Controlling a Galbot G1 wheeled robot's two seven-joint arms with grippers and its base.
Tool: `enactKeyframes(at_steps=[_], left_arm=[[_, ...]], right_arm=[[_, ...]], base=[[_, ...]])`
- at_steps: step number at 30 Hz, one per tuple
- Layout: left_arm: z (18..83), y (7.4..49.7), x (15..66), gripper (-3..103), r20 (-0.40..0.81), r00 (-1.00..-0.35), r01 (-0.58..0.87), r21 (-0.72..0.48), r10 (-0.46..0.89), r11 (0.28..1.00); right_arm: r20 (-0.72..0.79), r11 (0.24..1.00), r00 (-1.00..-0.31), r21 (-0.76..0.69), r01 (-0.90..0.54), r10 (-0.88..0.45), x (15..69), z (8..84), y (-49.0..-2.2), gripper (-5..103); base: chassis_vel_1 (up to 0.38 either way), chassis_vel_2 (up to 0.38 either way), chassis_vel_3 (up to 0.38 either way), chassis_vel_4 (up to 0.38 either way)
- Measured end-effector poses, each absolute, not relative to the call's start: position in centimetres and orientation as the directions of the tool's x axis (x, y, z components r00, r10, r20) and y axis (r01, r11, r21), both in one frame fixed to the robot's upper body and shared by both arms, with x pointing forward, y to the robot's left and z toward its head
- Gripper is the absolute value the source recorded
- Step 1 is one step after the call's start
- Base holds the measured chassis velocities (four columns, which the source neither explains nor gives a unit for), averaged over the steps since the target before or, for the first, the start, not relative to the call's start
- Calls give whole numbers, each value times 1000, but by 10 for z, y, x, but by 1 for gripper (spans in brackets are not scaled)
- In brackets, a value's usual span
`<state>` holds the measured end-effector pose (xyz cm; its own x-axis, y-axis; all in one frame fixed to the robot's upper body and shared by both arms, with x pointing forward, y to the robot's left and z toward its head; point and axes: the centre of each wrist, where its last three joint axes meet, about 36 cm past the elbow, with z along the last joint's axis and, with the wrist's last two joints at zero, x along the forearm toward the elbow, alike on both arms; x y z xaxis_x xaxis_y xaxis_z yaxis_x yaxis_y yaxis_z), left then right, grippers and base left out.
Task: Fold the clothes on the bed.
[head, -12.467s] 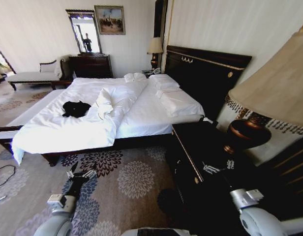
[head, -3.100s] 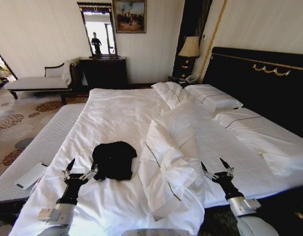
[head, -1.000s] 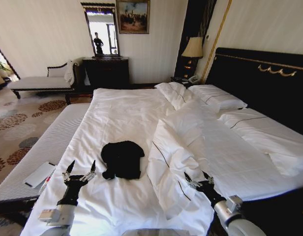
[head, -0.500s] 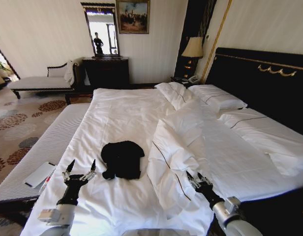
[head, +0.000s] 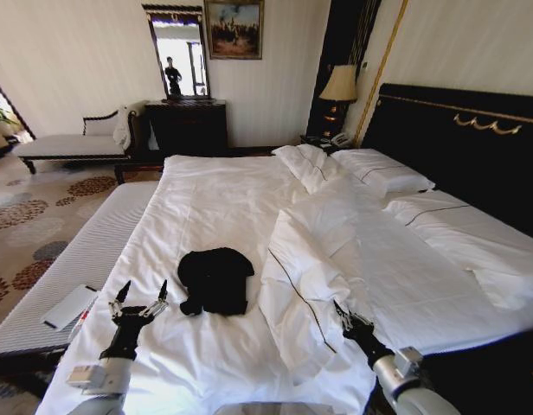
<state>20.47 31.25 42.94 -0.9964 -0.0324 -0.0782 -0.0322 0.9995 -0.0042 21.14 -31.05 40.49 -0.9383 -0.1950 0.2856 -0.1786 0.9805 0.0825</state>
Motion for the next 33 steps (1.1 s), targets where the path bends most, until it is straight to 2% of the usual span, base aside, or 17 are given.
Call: enactKeyframes(at_steps=[18,33], left_arm=[[434,311,208,100,-94,-995,-28,-9,-28,1000],[440,311,214,100,-110,-994,-23,-13,-24,1000]], right_arm=[[206,986,-965,88,-145,-161,197,433,-303,2],[109,997,-994,80,15,6,181,465,-327,2]], base=[[0,0,0,0],[0,0,0,0]])
